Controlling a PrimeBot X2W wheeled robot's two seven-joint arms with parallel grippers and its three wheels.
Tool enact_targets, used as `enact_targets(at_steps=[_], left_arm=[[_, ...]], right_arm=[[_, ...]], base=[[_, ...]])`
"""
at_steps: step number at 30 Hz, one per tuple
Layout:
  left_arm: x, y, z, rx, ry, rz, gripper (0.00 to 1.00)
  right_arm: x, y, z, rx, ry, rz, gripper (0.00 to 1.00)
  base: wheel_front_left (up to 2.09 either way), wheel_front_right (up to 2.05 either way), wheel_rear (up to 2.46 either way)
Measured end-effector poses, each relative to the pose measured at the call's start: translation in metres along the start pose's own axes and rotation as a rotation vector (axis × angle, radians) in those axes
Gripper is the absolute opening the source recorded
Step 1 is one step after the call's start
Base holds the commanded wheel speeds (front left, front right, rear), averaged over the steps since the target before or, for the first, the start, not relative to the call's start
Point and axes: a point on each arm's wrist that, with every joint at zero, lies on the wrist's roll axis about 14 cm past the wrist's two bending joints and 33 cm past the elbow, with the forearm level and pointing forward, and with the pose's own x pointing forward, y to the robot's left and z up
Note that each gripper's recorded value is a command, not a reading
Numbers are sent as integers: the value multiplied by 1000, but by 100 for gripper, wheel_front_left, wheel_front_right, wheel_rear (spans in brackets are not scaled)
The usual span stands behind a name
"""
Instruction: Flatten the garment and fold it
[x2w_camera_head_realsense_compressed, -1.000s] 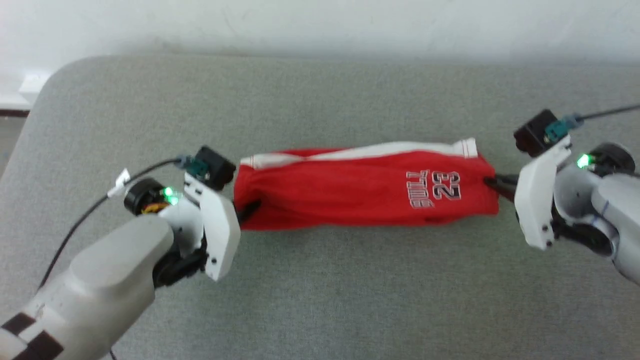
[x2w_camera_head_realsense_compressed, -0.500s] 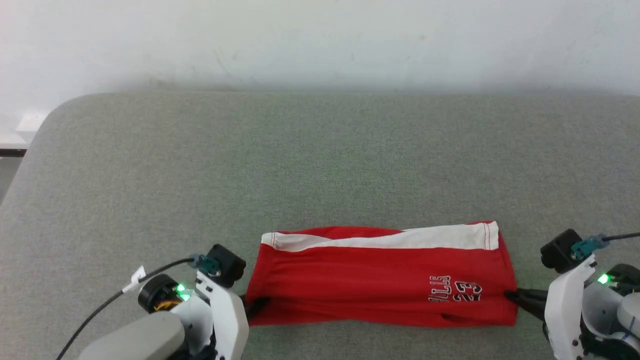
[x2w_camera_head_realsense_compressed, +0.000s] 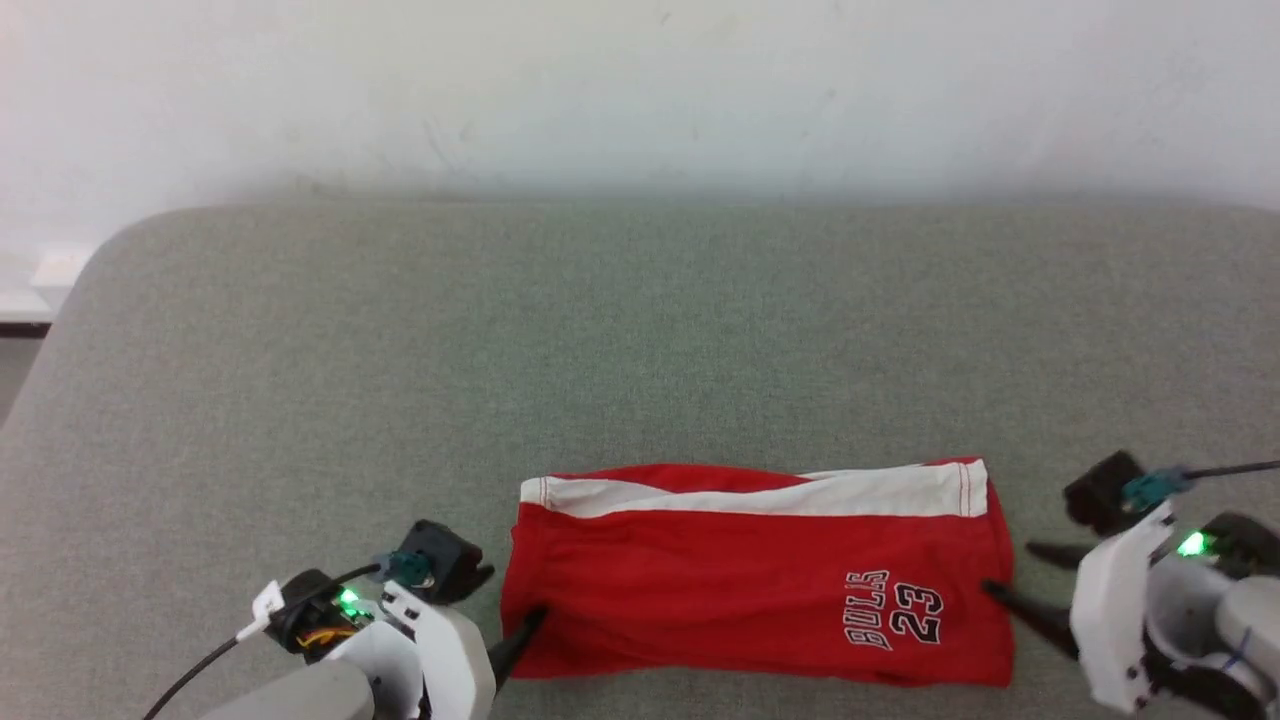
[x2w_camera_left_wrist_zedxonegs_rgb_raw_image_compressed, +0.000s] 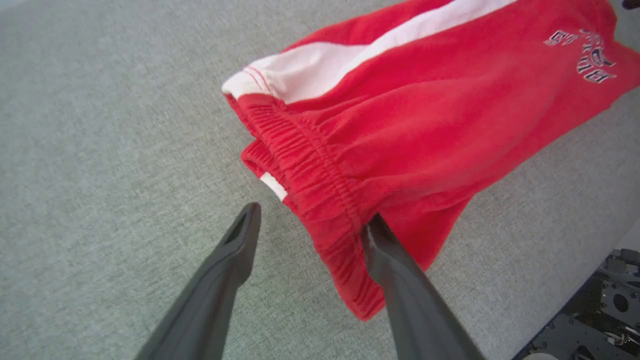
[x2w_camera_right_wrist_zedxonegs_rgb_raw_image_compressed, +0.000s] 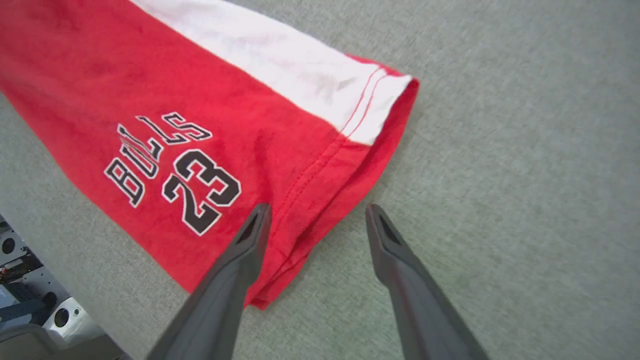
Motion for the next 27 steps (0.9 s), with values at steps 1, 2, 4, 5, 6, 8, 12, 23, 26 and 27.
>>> enact_targets(at_steps=[1, 2, 4, 5, 6, 8, 12, 23, 26, 27], left_arm=[[-3, 2, 8, 16, -37, 19, 100], [-7, 2, 15, 30, -76, 34, 100], [-14, 6, 33, 57, -165, 77, 100], [-19, 10, 44, 80, -216, 109, 100], [-23, 15, 53, 100, -263, 143, 100], [-33, 23, 71, 119, -357, 204, 100], [-49, 38, 99, 157, -499, 329, 100], [-100, 68, 137, 218, -746, 694, 100], [-110, 73, 131, 202, -762, 773, 100], [-112, 74, 129, 194, -767, 792, 100]], right_arm=[[-6, -5, 9, -20, -27, -15, 100], [-12, -10, 18, -36, -54, -31, 100], [-24, -19, 38, -55, -114, -61, 100], [-30, -22, 48, -68, -136, -72, 100], [-34, -24, 56, -76, -152, -81, 100], [-39, -27, 67, -94, -162, -92, 100], [-43, -29, 76, -120, -118, -103, 100], [-28, -40, 40, -13, 136, -115, 100], [-16, -35, 31, 34, 163, -96, 100], [-12, -32, 28, 48, 170, -86, 100]], base=[[0, 0, 0], [0, 0, 0], [0, 0, 0], [0, 0, 0], [0, 0, 0], [0, 0, 0], [0, 0, 0], [0, 0, 0], [0, 0, 0], [0, 0, 0]])
